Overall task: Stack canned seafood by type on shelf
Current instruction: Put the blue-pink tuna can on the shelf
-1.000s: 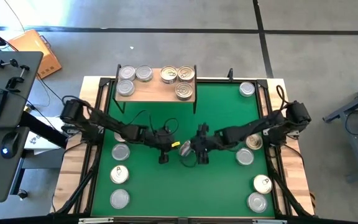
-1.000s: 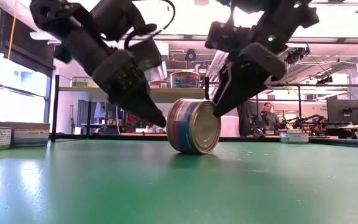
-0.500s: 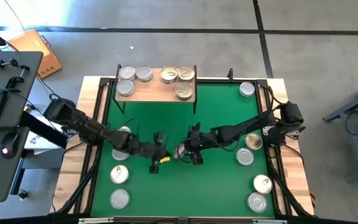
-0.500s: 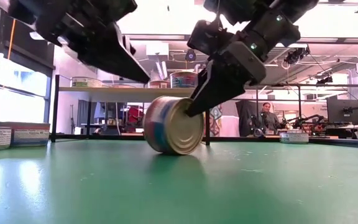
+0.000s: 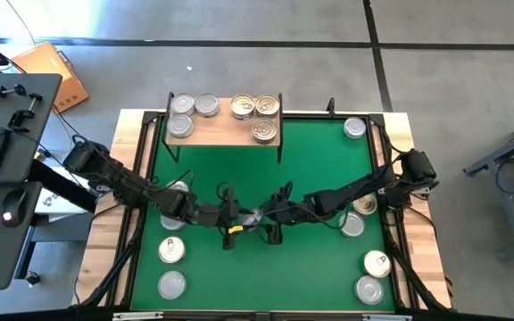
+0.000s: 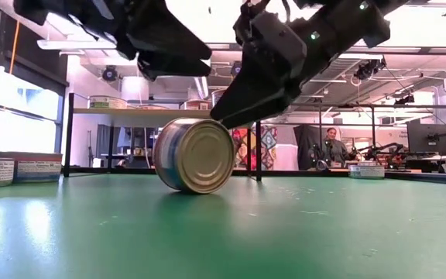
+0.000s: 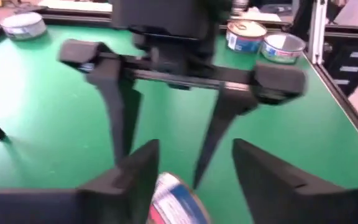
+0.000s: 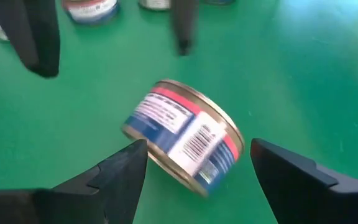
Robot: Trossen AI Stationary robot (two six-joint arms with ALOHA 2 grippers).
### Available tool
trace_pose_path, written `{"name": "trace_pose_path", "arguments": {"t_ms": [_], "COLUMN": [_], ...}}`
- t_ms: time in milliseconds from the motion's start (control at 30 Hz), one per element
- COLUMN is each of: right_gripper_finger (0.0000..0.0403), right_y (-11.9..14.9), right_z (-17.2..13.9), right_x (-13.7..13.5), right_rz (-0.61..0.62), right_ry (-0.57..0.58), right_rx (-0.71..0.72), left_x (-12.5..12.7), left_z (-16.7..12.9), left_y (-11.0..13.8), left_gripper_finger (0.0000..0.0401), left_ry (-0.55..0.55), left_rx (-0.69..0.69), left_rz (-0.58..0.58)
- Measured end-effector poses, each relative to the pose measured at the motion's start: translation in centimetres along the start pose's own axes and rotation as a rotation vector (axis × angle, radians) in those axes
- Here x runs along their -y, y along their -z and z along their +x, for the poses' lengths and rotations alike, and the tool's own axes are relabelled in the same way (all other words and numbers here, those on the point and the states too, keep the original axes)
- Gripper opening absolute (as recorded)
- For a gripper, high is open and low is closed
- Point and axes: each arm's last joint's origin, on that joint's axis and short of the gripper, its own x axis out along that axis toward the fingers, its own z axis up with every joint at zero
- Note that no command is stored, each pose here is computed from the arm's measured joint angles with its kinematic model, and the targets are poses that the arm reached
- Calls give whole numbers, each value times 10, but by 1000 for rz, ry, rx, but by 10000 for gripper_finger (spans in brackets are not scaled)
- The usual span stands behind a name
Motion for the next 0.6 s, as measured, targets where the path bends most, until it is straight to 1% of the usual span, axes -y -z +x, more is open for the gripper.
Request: {"name": "trace_pose_path", "arguments": {"t_ms": [67, 133, 267, 333, 467, 500, 533, 600], "right_gripper_finger": [280, 280, 280, 280, 280, 279, 279, 280], "right_y": [1, 5, 15, 21, 30, 32, 33, 34], "right_z": [-3, -7, -17, -22, -33, -35, -36, -39], "right_x": [-7, -18, -41, -52, -71, -74, -76, -78], "right_rz": [33, 51, 73, 73, 62, 53, 46, 38], "right_ry": [10, 12, 5, 9, 31, 44, 60, 96], "right_rx": [12, 18, 16, 12, 40, 47, 59, 82], "left_x": [-2, 0, 9, 14, 27, 30, 34, 40], "left_z": [-1, -4, -12, -16, -23, -24, -26, -30], "left_y": [0, 0, -3, -3, 0, 1, 2, 4], "left_gripper_finger": [234, 256, 268, 268, 268, 268, 268, 268], "left_ry": [-9, -31, -161, -203, -180, -168, -157, -153], "left_rx": [-9, -28, -95, -127, -158, -157, -154, -151], "left_rz": [44, 84, 169, 220, 360, 378, 377, 337]}}
